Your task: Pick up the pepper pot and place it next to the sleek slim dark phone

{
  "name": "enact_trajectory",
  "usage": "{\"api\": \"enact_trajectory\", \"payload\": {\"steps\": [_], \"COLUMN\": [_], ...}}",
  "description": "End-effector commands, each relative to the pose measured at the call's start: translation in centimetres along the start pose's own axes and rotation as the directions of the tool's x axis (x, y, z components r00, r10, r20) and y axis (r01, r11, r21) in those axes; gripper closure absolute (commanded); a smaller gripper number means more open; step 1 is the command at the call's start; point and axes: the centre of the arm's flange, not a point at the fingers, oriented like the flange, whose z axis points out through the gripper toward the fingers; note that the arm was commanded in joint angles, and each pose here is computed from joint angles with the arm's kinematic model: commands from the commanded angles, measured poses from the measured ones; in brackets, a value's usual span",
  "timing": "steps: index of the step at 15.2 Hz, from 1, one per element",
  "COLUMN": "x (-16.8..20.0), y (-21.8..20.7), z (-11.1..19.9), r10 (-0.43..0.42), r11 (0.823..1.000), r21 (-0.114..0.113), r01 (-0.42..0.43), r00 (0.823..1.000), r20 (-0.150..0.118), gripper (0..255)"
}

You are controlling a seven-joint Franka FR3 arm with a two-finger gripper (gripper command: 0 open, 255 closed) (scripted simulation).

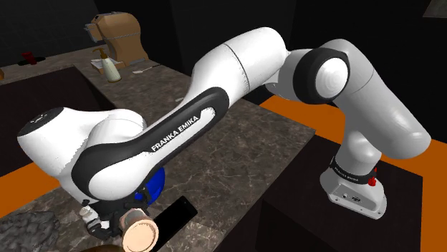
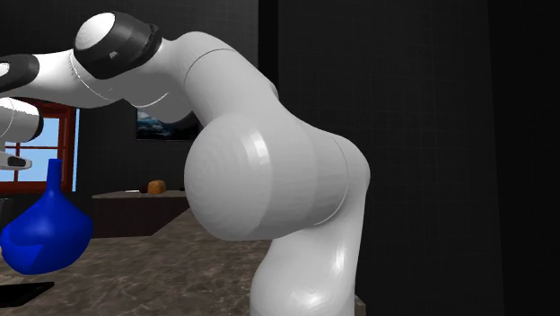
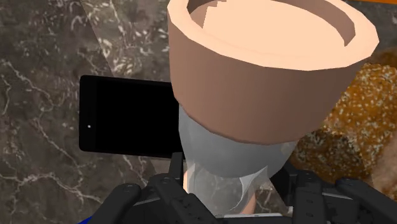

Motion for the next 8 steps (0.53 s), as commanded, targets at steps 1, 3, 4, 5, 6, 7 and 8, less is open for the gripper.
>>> {"api": "enact_trajectory", "payload": {"steps": [1, 3, 4, 5, 6, 7, 8], "x": [-0.1, -0.2, -0.3, -0.3, -0.4, -0.4, -0.5], "y": [0.0, 0.0, 0.0, 0.0, 0.0, 0.0, 0.1], "z": [-1.1, -2.1, -2.7, -3.2, -3.7, -4.2, -4.8], "r10": [0.000, 0.000, 0.000, 0.000, 0.000, 0.000, 0.000], "r11": [1.000, 1.000, 1.000, 1.000, 1.000, 1.000, 1.000], "r21": [0.000, 0.000, 0.000, 0.000, 0.000, 0.000, 0.000], "r01": [0.000, 0.000, 0.000, 0.000, 0.000, 0.000, 0.000], "r00": [1.000, 1.000, 1.000, 1.000, 1.000, 1.000, 1.000], "r20": [0.000, 0.000, 0.000, 0.000, 0.000, 0.000, 0.000], "gripper": [255, 255, 255, 255, 255, 255, 255]}}
